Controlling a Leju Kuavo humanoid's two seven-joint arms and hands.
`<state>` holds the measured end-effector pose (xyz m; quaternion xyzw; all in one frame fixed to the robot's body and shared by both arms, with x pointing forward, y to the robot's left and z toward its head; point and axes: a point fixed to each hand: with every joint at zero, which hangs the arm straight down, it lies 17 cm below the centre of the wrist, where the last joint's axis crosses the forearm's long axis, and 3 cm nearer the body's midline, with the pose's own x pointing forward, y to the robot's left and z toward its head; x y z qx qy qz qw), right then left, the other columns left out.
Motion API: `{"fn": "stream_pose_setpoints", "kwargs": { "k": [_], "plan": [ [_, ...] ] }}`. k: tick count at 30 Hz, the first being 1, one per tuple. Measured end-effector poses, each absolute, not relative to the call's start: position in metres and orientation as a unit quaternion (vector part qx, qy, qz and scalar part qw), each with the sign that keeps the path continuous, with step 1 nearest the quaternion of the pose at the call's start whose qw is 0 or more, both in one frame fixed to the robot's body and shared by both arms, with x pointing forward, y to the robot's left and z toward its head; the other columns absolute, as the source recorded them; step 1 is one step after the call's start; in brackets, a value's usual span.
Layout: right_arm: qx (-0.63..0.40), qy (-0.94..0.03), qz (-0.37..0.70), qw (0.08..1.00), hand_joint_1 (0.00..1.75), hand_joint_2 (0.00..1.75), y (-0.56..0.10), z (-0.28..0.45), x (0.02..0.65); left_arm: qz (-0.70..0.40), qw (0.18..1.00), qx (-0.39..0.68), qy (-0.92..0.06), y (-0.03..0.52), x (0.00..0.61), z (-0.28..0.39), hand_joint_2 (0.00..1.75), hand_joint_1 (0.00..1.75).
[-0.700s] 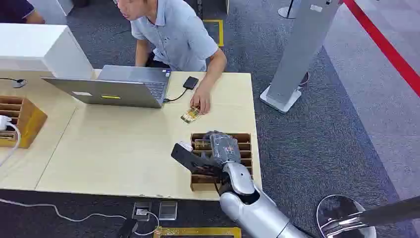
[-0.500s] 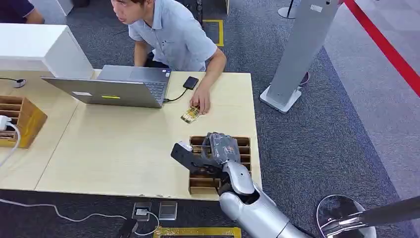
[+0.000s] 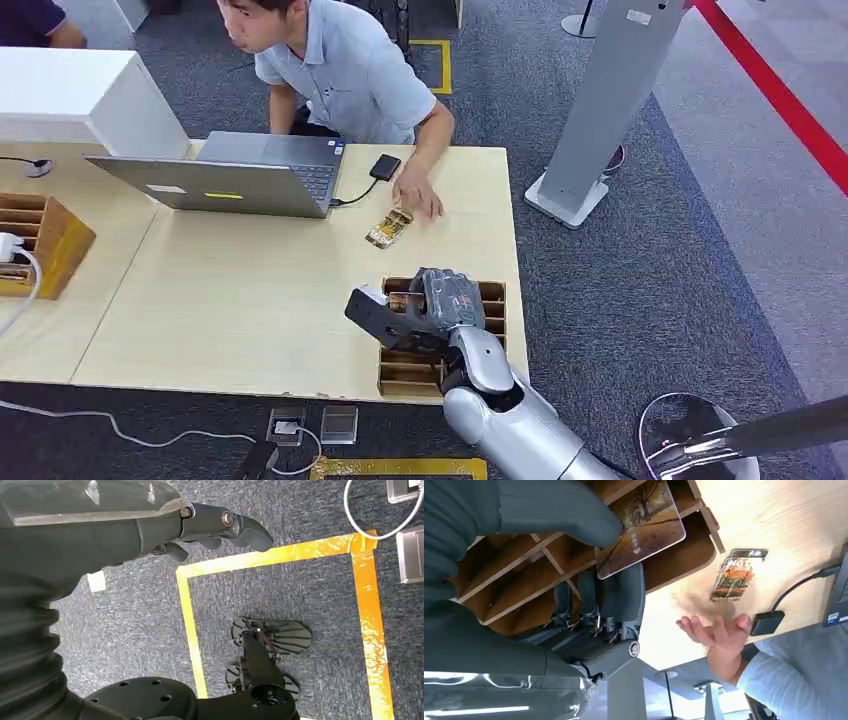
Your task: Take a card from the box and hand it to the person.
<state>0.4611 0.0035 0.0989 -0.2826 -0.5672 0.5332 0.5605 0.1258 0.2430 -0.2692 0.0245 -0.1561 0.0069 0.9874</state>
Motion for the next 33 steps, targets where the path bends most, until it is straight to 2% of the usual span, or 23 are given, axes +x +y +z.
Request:
{"fn": "stream_pose_setpoints", "kwargs": {
  "k": [2, 4, 5, 26, 33],
  "plan": [
    [-0.282, -0.567, 0.533, 0.561, 1.38, 1.75, 0.004, 0.099, 0.461, 0.007, 0.987, 0.025, -0.156, 0.243, 0.126, -0.269, 1.75, 0.0],
    [-0.281, -0.567, 0.533, 0.561, 1.55, 1.75, 0.004, 0.099, 0.461, 0.007, 0.987, 0.025, -0.156, 0.243, 0.126, -0.269, 1.75, 0.0],
    [-0.281, -0.566, 0.534, 0.562, 1.73, 1.75, 0.004, 0.098, 0.461, 0.007, 0.987, 0.025, -0.156, 0.243, 0.126, -0.269, 1.75, 0.0],
    [-0.283, -0.57, 0.527, 0.563, 1.75, 1.75, 0.004, 0.102, 0.461, 0.006, 0.987, 0.031, -0.159, 0.246, 0.127, -0.269, 1.75, 0.0],
    [-0.276, -0.603, 0.494, 0.563, 1.75, 1.75, 0.001, 0.128, 0.462, 0.006, 0.987, 0.031, -0.16, 0.245, 0.127, -0.269, 1.75, 0.0]
  ]
}}
